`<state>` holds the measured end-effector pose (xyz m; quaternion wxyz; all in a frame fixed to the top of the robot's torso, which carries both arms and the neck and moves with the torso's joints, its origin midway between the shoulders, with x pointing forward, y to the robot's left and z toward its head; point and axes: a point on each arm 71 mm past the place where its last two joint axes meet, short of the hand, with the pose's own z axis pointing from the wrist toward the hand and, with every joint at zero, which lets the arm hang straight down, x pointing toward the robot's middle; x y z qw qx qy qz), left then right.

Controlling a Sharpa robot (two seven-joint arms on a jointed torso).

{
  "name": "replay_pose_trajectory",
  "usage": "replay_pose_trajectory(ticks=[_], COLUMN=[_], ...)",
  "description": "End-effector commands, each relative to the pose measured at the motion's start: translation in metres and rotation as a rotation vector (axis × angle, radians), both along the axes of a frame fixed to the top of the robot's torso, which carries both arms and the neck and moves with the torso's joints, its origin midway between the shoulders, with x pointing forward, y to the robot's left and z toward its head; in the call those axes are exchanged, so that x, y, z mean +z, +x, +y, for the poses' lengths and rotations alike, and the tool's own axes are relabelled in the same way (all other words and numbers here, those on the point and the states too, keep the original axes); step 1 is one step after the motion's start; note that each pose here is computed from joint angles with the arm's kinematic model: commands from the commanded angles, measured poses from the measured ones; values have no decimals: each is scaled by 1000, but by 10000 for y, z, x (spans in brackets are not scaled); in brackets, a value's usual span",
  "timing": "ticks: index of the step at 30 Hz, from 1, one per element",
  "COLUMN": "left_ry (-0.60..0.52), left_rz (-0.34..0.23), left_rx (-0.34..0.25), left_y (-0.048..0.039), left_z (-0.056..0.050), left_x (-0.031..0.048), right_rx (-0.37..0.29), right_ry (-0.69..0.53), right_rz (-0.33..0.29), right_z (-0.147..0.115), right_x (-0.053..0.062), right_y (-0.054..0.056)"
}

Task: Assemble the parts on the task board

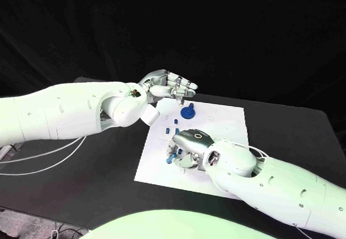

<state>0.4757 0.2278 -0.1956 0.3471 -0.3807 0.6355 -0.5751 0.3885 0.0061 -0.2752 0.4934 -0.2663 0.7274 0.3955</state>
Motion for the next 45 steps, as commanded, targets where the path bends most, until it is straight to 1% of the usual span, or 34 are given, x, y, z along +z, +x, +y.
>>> replay_pose_trajectory(ticks=[1,12,20,35,45], left_ry=[-12,-12,-12,-11,-9], left_rz=[0,0,0,3,0], left_rx=[-14,-14,-13,-16,-8], left_y=[-4,-6,-7,-10,-9], left_z=[-16,-11,-11,-14,-3], left_x=[14,15,15,16,19], right_rx=[0,5,9,9,-10], right_ry=[-76,-62,-75,-54,-24], right_rz=[3,-7,-1,-2,-15], right_z=[-25,-21,15,78,31], right_x=[-92,-74,-82,-78,-67], right_y=[-15,-39,-48,-47,-18])
